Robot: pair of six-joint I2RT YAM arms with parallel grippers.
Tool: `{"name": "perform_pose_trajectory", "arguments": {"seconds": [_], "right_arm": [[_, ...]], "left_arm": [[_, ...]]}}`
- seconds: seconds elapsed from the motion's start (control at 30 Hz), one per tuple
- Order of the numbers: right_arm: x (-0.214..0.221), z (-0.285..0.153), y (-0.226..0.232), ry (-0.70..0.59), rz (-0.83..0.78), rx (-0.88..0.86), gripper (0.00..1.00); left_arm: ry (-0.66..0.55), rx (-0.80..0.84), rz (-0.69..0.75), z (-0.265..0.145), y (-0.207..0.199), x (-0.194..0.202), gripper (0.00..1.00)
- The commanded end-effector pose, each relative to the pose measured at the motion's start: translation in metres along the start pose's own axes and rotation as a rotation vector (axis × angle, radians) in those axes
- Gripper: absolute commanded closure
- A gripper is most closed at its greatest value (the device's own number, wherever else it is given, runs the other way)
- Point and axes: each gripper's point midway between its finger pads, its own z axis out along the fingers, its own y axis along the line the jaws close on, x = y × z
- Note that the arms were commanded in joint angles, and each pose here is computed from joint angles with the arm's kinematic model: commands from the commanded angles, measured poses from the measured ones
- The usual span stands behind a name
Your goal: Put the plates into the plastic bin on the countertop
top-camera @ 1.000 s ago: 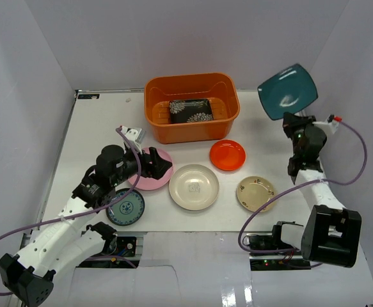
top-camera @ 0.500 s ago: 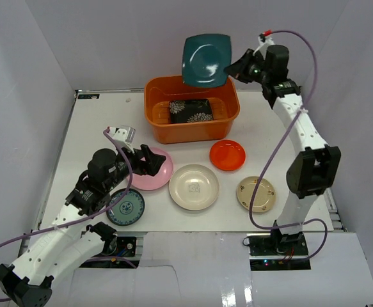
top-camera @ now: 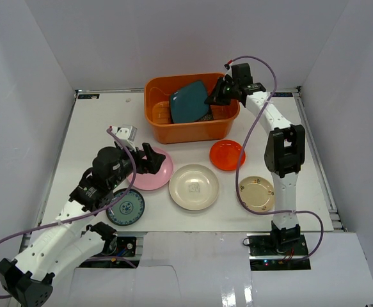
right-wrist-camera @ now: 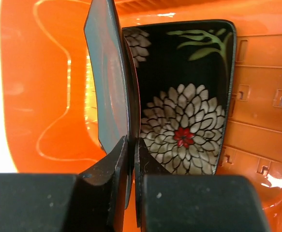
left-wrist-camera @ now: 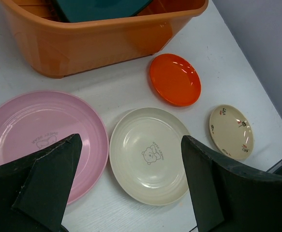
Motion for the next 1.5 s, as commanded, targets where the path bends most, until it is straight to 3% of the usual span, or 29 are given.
{"name": "perform_pose_trajectory", "arguments": {"seconds": [0.0,0.13,0.27,0.43,0.53,0.63,0.67,0.77,0.93,1.03,1.13,1.37,1.47], "right_arm": [[-0.055,-0.023,0.053,-0.175,-0.071,-0.142,0.92],[-0.038,-0.003,0.025,-0.138,-0.035,-0.082,0.91],[-0.022,0.013,0.005,-0.103,-0.013,-0.039,0.75],[-0.012,0.018,-0.009,-0.084,-0.028,0.010,0.64],[-0.011,0.018,-0.014,-0.101,-0.057,0.060,0.37],[-0.018,0.016,-0.009,-0.133,-0.135,0.112,0.23],[-0.018,0.016,-0.009,-0.134,-0.156,0.139,0.14],[-0.029,0.013,-0.005,-0.173,-0.249,0.201,0.03],[-0.034,-0.001,0.024,-0.220,-0.346,0.152,0.02],[-0.044,-0.019,0.060,-0.271,-0.412,0.051,0.10],[-0.051,-0.033,0.076,-0.284,-0.423,0.016,0.10],[-0.013,-0.024,0.049,-0.184,-0.404,0.051,0.09],[-0.009,-0.030,0.054,-0.199,-0.399,0.020,0.09]], "left_arm": [[-0.003,-0.021,-0.003,0.001,0.006,0.002,0.06],[0.011,-0.028,-0.006,0.004,0.007,0.006,0.06],[0.032,-0.059,-0.008,0.007,0.014,0.012,0.06],[0.076,-0.127,-0.029,0.013,0.025,0.022,0.06],[0.091,-0.165,-0.038,0.016,0.033,0.028,0.08],[0.107,-0.239,-0.046,0.018,0.046,0.034,0.09],[0.123,-0.274,-0.049,0.018,0.052,0.038,0.10],[0.132,-0.368,-0.058,0.018,0.068,0.042,0.10],[0.165,-0.480,-0.107,0.019,0.084,0.054,0.11],[0.183,-0.531,-0.147,0.019,0.093,0.067,0.11],[0.197,-0.590,-0.183,0.016,0.106,0.078,0.12],[0.191,-0.658,-0.238,0.010,0.129,0.079,0.12],[0.188,-0.682,-0.255,0.009,0.139,0.075,0.12]]}}
